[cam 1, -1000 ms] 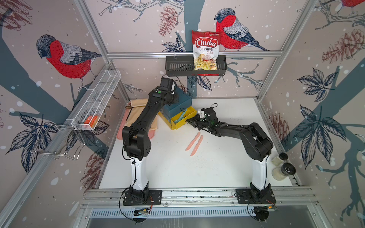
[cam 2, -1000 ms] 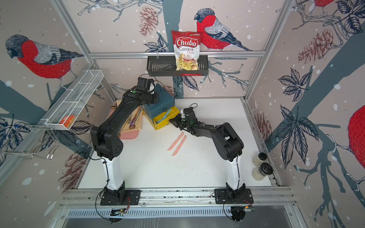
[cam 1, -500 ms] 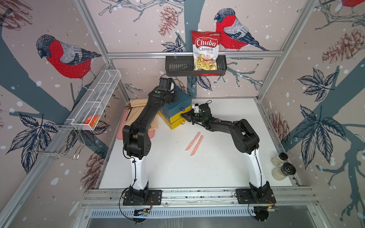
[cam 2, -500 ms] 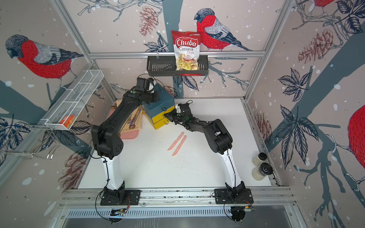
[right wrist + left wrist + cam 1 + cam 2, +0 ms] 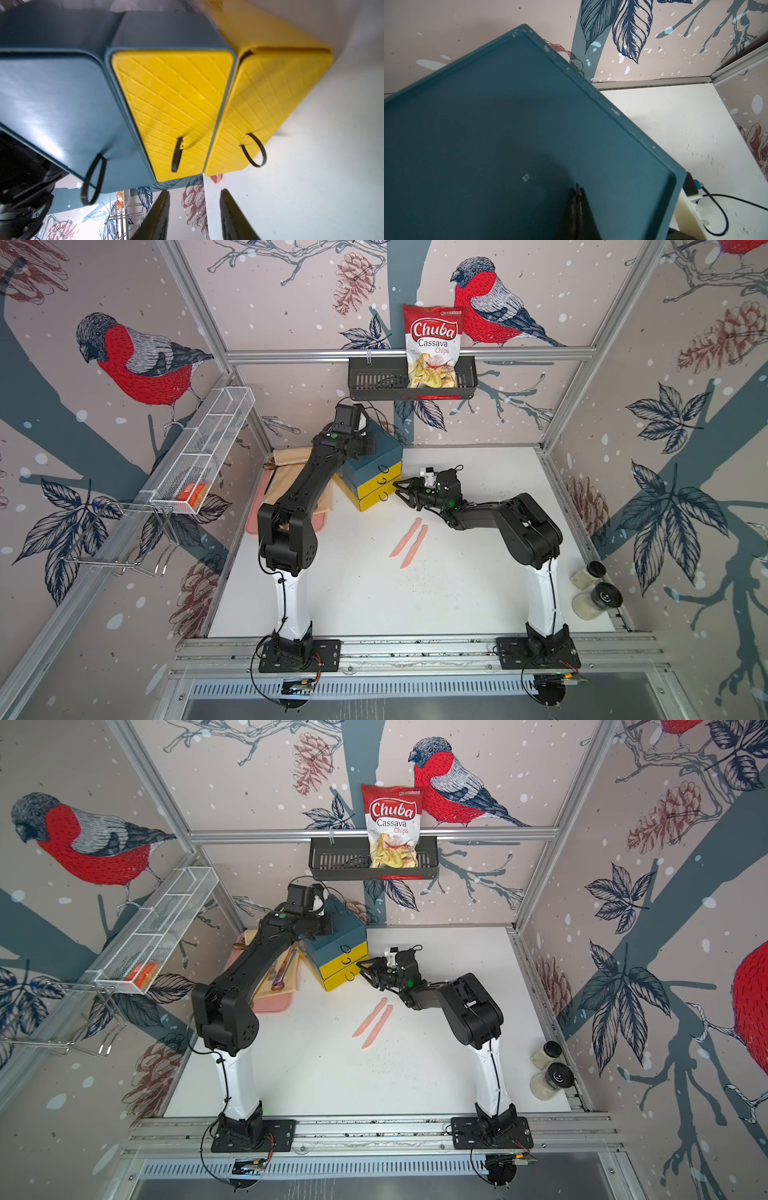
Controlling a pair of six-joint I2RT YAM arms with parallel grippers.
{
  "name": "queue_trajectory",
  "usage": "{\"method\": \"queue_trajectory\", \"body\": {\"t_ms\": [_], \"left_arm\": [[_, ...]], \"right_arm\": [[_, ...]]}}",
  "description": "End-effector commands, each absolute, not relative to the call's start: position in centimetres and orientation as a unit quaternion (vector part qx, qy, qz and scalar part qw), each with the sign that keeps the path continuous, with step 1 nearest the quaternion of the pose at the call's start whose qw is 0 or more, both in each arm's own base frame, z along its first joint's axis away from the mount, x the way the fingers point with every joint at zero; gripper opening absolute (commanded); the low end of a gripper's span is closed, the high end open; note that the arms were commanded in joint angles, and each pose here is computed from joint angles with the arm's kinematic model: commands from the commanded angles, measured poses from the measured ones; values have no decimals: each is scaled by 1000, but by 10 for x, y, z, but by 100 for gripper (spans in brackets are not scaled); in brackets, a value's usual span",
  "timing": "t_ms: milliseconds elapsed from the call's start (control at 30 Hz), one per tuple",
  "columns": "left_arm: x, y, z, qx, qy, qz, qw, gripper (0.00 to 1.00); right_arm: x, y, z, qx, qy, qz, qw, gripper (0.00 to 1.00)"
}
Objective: Place the fruit knives into the drawer by color
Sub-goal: Close the drawer in the storage box, then open the drawer in the storage box.
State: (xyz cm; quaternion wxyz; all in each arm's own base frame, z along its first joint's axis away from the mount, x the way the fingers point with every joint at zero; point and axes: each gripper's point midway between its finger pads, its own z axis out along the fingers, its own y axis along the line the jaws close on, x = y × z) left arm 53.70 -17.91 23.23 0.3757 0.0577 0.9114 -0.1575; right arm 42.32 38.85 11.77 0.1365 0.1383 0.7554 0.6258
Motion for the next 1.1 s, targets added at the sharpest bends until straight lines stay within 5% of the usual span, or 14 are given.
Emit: {"method": "queue_trajectory", "body": {"t_ms": [0, 733, 1000, 1067], "left_arm": [[487, -168, 171, 46, 963, -135, 230, 0], [488, -166, 167, 42, 965, -132, 223, 0], [488, -167, 162, 42, 968, -130, 211, 0], [487, -167, 161, 44, 969, -129, 207, 0]], "right_arm": [[415, 393, 106, 124, 763, 623, 120, 43], [443, 430, 56, 109, 794, 592, 89, 40], [440, 433, 57, 106, 791, 596, 83, 2], [438, 428, 56, 109, 792, 595, 83, 0]]}}
